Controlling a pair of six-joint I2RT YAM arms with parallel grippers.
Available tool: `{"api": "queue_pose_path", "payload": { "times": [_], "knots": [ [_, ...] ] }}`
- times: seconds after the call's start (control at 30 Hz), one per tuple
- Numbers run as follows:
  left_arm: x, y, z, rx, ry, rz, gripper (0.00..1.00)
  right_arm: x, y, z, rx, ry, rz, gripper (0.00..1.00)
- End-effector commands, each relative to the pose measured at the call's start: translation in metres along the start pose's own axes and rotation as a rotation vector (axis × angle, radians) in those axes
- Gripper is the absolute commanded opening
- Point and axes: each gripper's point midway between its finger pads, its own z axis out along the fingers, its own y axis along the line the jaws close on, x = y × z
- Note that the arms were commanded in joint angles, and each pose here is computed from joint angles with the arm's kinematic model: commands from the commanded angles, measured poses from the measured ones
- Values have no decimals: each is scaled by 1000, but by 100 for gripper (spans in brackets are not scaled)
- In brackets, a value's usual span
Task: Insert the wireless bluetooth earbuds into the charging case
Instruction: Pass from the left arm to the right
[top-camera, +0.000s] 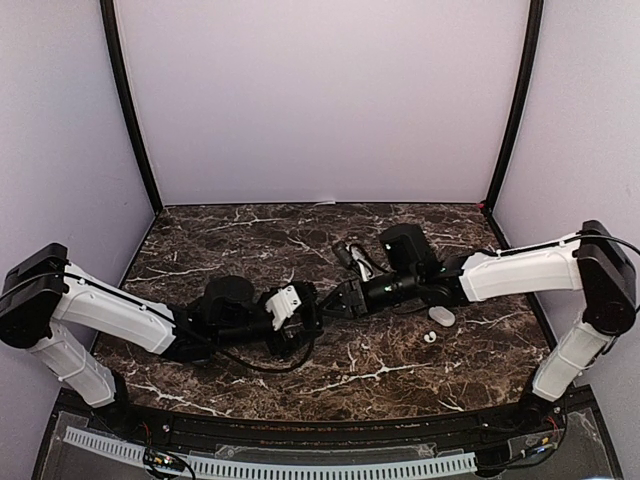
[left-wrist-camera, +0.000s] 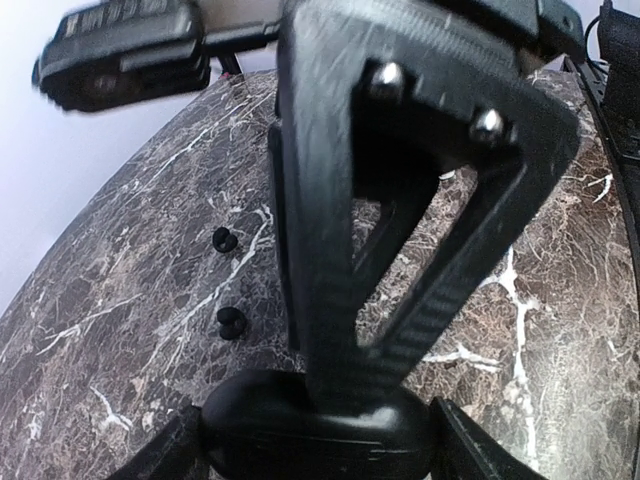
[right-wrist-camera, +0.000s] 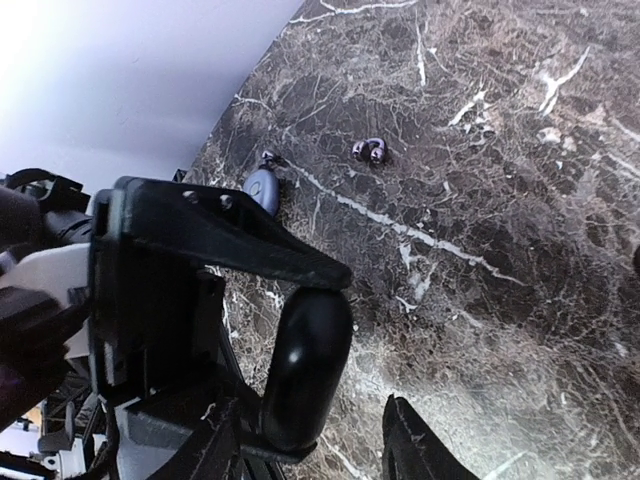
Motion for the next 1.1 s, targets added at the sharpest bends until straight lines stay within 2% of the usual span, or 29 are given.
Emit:
{"api": "queue_pose_path", "payload": {
  "times": [0.0, 0.17, 0.33, 0.43, 0.53, 0.83, 1.07],
  "knots": [
    [-16, -3, -10, 36, -40, -83, 57, -31, 9, -41, 32, -161, -144, 48],
    [-21, -7, -24, 163, -57, -217, 57, -48, 29, -80, 1, -301, -314, 51],
    [-34, -12, -40, 355, -88, -348, 57, -56, 59, -122, -14, -515, -565, 62],
    [-39, -17, -45, 413, -84, -370, 57, -47, 72, -145, -10, -641, -753, 65],
    [-47, -22, -52, 481, -95, -397, 57, -28, 70, -156, -39, -724, -801, 65],
    [-66, -35, -71, 636, -114, -426, 57, -29, 59, -136, -13, -616, -744, 65],
    [-66, -42, -69, 694, -78, -431, 57, -23, 57, -107, -4, -447, -675, 65]
  ]
}}
